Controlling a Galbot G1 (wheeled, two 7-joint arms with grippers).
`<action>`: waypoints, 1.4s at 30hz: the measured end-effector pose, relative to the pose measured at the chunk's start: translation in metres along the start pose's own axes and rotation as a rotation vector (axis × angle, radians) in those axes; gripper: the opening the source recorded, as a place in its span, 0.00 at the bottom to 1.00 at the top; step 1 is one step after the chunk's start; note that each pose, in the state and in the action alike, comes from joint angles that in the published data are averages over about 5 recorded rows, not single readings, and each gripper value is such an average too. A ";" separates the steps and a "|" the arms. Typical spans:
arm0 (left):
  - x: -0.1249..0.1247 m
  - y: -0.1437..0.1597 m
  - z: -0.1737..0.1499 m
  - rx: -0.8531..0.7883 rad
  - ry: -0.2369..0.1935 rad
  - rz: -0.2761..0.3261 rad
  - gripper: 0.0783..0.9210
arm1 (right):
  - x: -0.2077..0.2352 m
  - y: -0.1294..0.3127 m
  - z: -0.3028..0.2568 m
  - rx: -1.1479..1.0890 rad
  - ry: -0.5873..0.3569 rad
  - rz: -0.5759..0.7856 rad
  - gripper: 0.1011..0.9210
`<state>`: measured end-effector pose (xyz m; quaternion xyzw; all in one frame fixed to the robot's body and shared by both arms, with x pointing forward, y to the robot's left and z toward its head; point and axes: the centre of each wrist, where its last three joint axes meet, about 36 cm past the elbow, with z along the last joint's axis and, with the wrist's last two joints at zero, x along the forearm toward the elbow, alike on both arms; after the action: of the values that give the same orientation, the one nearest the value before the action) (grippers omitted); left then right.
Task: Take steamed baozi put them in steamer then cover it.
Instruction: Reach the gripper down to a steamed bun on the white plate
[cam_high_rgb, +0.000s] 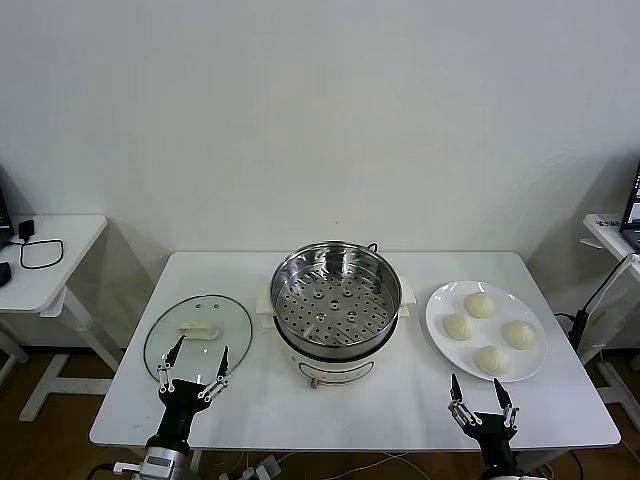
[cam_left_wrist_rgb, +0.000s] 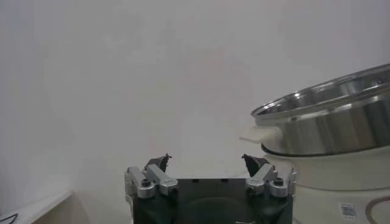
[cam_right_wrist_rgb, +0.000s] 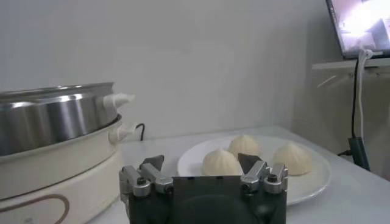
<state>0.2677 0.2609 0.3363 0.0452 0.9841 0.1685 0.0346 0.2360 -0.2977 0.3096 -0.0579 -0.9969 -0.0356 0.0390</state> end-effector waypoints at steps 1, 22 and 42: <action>0.000 0.000 0.000 0.000 0.000 0.000 0.88 | -0.001 0.000 -0.001 0.002 -0.002 0.001 0.88; 0.020 -0.005 -0.011 0.011 -0.002 0.002 0.88 | -0.164 -0.036 -0.067 0.060 -0.077 0.020 0.88; 0.023 -0.005 -0.022 0.023 -0.019 -0.009 0.88 | -0.345 -0.129 -0.175 0.438 0.179 -0.517 0.88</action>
<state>0.2429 0.2515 0.3537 0.0428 0.9857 0.1568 0.0442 0.5754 -0.4776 0.4466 0.2097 -0.9552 0.1656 0.1277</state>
